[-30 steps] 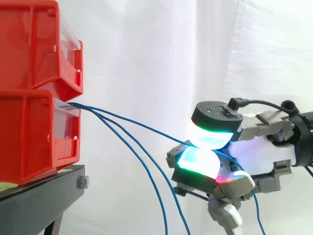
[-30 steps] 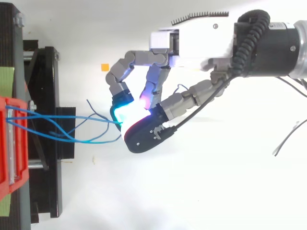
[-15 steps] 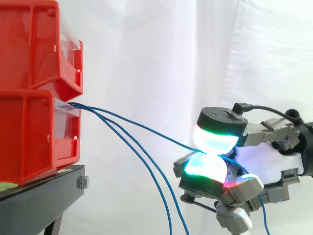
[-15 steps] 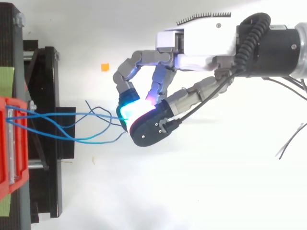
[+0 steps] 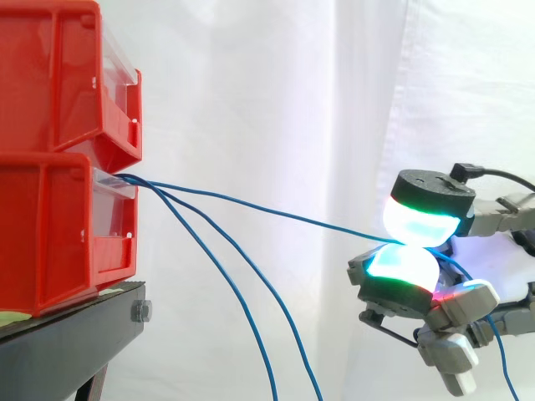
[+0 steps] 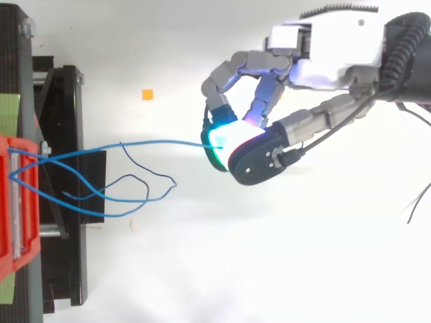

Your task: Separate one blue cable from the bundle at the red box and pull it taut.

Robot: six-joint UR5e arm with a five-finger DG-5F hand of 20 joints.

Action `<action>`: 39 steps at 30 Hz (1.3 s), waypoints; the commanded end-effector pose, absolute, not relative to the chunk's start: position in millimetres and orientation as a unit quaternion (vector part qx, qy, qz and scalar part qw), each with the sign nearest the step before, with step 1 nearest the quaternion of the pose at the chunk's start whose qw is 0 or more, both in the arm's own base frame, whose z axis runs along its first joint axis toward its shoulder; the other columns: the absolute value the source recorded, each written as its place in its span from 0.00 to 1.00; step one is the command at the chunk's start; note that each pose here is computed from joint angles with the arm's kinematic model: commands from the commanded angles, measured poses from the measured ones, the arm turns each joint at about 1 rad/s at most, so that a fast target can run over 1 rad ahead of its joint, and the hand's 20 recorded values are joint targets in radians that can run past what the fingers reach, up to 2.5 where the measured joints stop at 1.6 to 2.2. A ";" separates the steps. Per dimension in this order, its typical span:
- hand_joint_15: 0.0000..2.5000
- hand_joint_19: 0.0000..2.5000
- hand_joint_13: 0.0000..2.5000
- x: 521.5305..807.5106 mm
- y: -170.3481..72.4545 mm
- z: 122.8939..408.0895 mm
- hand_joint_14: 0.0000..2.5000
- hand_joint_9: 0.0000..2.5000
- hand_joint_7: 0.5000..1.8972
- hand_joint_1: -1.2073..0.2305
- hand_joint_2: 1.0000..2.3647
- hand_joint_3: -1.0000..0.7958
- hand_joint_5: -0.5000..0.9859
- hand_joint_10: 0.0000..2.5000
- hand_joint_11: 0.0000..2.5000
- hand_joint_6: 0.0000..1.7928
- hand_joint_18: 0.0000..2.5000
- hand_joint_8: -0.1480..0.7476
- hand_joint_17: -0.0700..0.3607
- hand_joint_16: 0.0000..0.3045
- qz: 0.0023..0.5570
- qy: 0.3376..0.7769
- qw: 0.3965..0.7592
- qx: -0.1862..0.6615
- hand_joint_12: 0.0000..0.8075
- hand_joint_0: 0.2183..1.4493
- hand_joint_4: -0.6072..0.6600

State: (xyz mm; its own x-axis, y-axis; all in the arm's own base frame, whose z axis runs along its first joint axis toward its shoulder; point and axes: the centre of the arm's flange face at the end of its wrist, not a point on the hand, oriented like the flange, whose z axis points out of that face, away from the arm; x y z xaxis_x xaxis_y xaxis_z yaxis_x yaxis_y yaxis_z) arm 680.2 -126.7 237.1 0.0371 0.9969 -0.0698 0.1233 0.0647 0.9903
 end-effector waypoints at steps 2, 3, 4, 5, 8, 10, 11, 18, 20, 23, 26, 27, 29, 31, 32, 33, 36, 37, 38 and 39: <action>0.34 0.20 0.43 676.1 -128.5 233.1 0.01 0.50 0.60 0.30 0.02 0.56 0.26 0.01 0.56 0.49 0.37 0.59 0.38 0.14 0.449 0.521 0.503 0.523 0.45 0.32 0.47; 0.34 0.20 0.43 676.5 -127.3 233.2 0.01 0.50 0.60 0.30 0.02 0.56 0.26 0.01 0.56 0.49 0.37 0.59 0.38 0.14 0.449 0.523 0.504 0.521 0.45 0.32 0.47; 0.34 0.19 0.43 676.6 -127.3 233.3 0.01 0.50 0.59 0.30 0.02 0.56 0.26 0.01 0.56 0.49 0.37 0.59 0.38 0.14 0.449 0.523 0.505 0.520 0.45 0.32 0.47; 0.34 0.19 0.43 677.3 -127.3 233.9 0.01 0.50 0.60 0.30 0.02 0.56 0.26 0.01 0.56 0.49 0.37 0.58 0.38 0.14 0.450 0.522 0.507 0.518 0.45 0.32 0.47; 0.35 0.19 0.43 680.3 -125.0 236.2 0.01 0.50 0.60 0.30 0.02 0.56 0.26 0.01 0.57 0.49 0.37 0.60 0.38 0.14 0.455 0.519 0.514 0.509 0.45 0.32 0.47; 0.34 0.19 0.43 681.5 -125.6 237.3 0.01 0.50 0.60 0.30 0.02 0.56 0.26 0.01 0.56 0.49 0.37 0.59 0.38 0.14 0.453 0.518 0.523 0.503 0.45 0.32 0.47; 0.35 0.19 0.43 681.5 -125.6 237.3 0.01 0.50 0.60 0.30 0.02 0.56 0.26 0.01 0.56 0.49 0.37 0.59 0.38 0.14 0.452 0.519 0.523 0.503 0.45 0.32 0.47; 0.34 0.20 0.43 681.8 -125.6 237.9 0.01 0.50 0.60 0.30 0.02 0.56 0.26 0.01 0.56 0.49 0.37 0.59 0.38 0.14 0.448 0.523 0.527 0.499 0.45 0.32 0.47; 0.34 0.20 0.43 681.4 -125.7 237.2 0.01 0.50 0.60 0.30 0.02 0.56 0.26 0.01 0.56 0.49 0.37 0.59 0.38 0.14 0.447 0.523 0.527 0.499 0.45 0.32 0.47; 0.34 0.19 0.43 681.4 -125.7 237.2 0.01 0.50 0.60 0.30 0.02 0.56 0.26 0.01 0.57 0.49 0.37 0.59 0.38 0.14 0.447 0.523 0.527 0.499 0.45 0.32 0.47; 0.34 0.19 0.43 681.4 -125.7 237.2 0.01 0.50 0.60 0.30 0.02 0.56 0.26 0.01 0.56 0.49 0.37 0.59 0.38 0.14 0.447 0.523 0.527 0.499 0.45 0.32 0.47; 0.34 0.19 0.43 681.8 -125.7 237.9 0.01 0.50 0.60 0.30 0.02 0.56 0.26 0.01 0.56 0.49 0.37 0.59 0.38 0.14 0.447 0.523 0.527 0.499 0.46 0.32 0.47; 0.34 0.19 0.43 681.4 -125.7 237.2 0.01 0.50 0.59 0.30 0.02 0.56 0.26 0.01 0.56 0.49 0.37 0.59 0.38 0.14 0.447 0.523 0.527 0.499 0.46 0.32 0.47; 0.34 0.19 0.43 681.4 -125.7 237.2 0.01 0.50 0.60 0.29 0.02 0.56 0.26 0.01 0.56 0.49 0.37 0.59 0.38 0.14 0.447 0.523 0.527 0.499 0.46 0.32 0.47; 0.34 0.19 0.43 681.4 -125.7 237.2 0.01 0.50 0.59 0.29 0.02 0.56 0.26 0.01 0.56 0.49 0.37 0.59 0.38 0.14 0.447 0.523 0.527 0.499 0.46 0.32 0.47; 0.34 0.19 0.43 681.4 -125.7 237.2 0.01 0.50 0.60 0.29 0.02 0.56 0.26 0.01 0.56 0.49 0.37 0.59 0.38 0.14 0.447 0.523 0.527 0.499 0.46 0.32 0.47; 0.34 0.19 0.43 681.8 -125.7 237.9 0.01 0.50 0.60 0.29 0.02 0.56 0.26 0.01 0.56 0.49 0.37 0.59 0.38 0.14 0.447 0.523 0.527 0.499 0.46 0.32 0.47; 0.34 0.19 0.43 681.8 -125.7 237.9 0.01 0.50 0.59 0.29 0.02 0.56 0.26 0.01 0.56 0.49 0.37 0.59 0.38 0.14 0.447 0.523 0.527 0.499 0.46 0.32 0.47; 0.34 0.19 0.43 681.4 -125.7 237.2 0.01 0.50 0.60 0.29 0.02 0.56 0.26 0.01 0.56 0.49 0.37 0.59 0.38 0.14 0.447 0.523 0.527 0.499 0.46 0.32 0.47; 0.34 0.19 0.43 681.4 -125.7 237.2 0.01 0.50 0.60 0.29 0.02 0.56 0.26 0.01 0.56 0.49 0.37 0.59 0.38 0.14 0.447 0.523 0.527 0.499 0.46 0.32 0.47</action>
